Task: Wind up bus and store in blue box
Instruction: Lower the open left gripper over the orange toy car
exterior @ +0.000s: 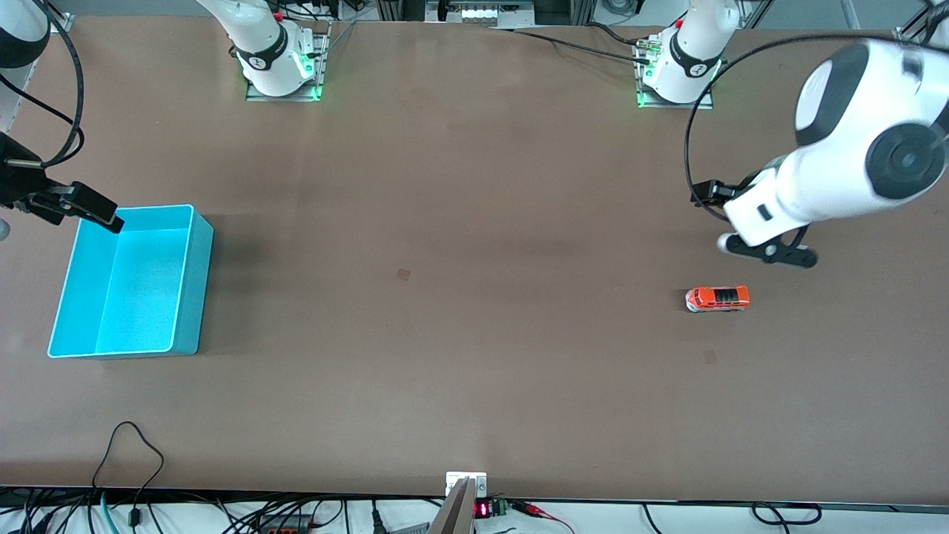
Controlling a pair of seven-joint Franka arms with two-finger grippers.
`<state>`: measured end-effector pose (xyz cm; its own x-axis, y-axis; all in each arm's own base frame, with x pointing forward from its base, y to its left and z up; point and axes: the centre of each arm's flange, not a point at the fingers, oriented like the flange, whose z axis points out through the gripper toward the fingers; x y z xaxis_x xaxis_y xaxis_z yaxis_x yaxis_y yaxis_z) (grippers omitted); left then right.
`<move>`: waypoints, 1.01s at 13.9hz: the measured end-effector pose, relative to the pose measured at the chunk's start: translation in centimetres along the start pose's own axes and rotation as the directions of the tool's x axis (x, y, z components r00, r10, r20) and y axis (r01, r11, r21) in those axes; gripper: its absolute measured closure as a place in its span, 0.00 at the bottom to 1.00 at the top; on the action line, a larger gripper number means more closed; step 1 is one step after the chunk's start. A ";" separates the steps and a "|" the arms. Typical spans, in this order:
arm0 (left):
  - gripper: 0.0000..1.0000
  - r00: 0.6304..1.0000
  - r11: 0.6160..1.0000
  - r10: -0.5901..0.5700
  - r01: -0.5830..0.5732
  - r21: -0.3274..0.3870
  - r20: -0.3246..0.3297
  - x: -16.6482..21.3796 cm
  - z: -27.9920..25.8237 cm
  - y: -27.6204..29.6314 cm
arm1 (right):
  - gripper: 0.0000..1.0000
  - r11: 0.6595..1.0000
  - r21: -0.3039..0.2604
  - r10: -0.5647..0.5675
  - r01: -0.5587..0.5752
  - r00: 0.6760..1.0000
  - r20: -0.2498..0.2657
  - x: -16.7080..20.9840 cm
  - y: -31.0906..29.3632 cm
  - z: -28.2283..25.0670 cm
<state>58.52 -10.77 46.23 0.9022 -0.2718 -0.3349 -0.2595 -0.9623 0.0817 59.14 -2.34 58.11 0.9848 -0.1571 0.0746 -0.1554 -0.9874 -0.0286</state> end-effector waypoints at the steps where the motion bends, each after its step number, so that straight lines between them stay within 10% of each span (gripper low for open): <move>1: 0.00 0.997 0.997 0.082 -0.082 -0.005 -0.003 1.1 1.4 -0.3 | 0.00 1.000 -0.001 0.004 -0.004 1.000 0.001 0.0 0.3 0.0; 7: 0.00 0.890 0.890 0.455 -0.455 0.006 -0.038 3.7 11.1 -3.9 | 0.00 1.000 -0.001 0.004 -0.004 1.000 0.005 0.0 0.3 0.1; 14: 0.00 0.619 0.619 0.784 -0.770 0.154 -0.055 6.0 14.4 -8.2 | 0.00 1.000 -0.001 0.004 -0.004 1.000 0.005 0.0 0.2 0.1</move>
<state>61.09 -4.30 30.04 0.3735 -0.9231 -0.0918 -0.9088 -0.3840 0.1635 59.08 -2.56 58.05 0.9845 -0.1609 0.0698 -0.1593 -0.9868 -0.0282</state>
